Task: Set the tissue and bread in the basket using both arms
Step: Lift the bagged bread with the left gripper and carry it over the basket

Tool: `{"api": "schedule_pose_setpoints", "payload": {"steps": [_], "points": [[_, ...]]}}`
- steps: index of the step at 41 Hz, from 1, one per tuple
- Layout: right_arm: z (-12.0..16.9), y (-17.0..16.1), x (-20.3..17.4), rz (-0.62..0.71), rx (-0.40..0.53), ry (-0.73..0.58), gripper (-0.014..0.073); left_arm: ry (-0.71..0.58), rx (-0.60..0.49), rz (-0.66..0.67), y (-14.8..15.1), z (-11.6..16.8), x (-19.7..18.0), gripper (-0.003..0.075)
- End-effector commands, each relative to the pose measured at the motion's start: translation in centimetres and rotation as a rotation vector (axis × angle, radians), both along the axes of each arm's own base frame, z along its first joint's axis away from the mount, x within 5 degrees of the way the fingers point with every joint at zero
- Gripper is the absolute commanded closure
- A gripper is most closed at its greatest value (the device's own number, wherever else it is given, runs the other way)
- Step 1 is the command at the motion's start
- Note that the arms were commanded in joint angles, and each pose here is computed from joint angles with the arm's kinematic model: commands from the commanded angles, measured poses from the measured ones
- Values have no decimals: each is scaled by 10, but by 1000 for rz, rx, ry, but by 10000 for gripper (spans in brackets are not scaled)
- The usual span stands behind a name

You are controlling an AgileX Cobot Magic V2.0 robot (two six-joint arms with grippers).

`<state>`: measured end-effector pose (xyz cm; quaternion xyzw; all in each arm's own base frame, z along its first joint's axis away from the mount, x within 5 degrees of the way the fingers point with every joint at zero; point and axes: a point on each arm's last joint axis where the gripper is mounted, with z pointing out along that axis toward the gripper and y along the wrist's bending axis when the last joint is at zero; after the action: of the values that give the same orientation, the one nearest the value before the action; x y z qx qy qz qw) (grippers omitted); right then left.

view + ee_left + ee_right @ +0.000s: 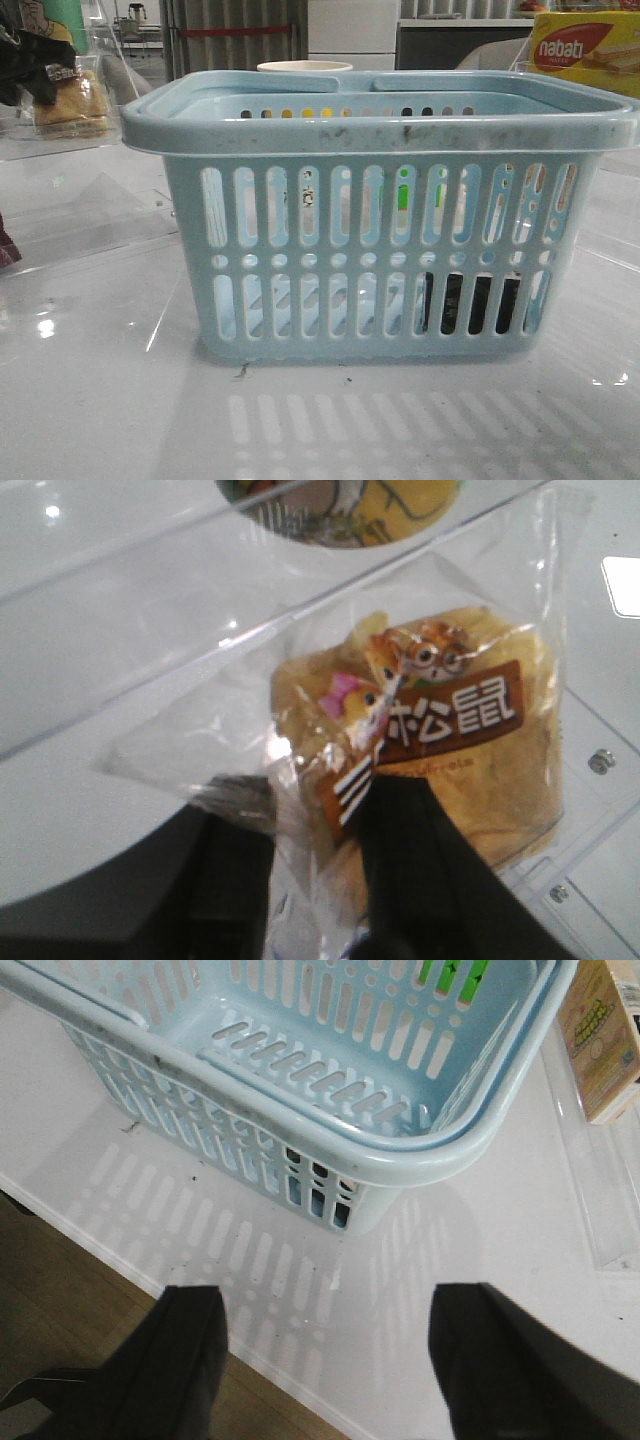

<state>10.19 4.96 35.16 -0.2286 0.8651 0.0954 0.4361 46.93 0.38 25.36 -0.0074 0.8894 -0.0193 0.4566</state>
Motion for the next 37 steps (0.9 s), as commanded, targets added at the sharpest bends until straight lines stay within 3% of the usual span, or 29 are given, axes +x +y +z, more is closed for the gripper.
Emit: {"api": "schedule_pose_setpoints", "payload": {"steps": [1, 13, 29, 37], "points": [[13, 0, 3, -4, 29, -86, 55, -154, -8, 11, 0, 45, -3, 527], [13, 0, 3, -4, 29, -86, 55, -61, -17, -46, -16, 77, -21, 631], [13, 0, 3, -4, 29, -86, 55, -120, 1, -125, -39, 144, -69, 629], [13, 0, 3, -4, 29, -86, 55, -97, 7, -224, -68, 165, -98, 629]]}}
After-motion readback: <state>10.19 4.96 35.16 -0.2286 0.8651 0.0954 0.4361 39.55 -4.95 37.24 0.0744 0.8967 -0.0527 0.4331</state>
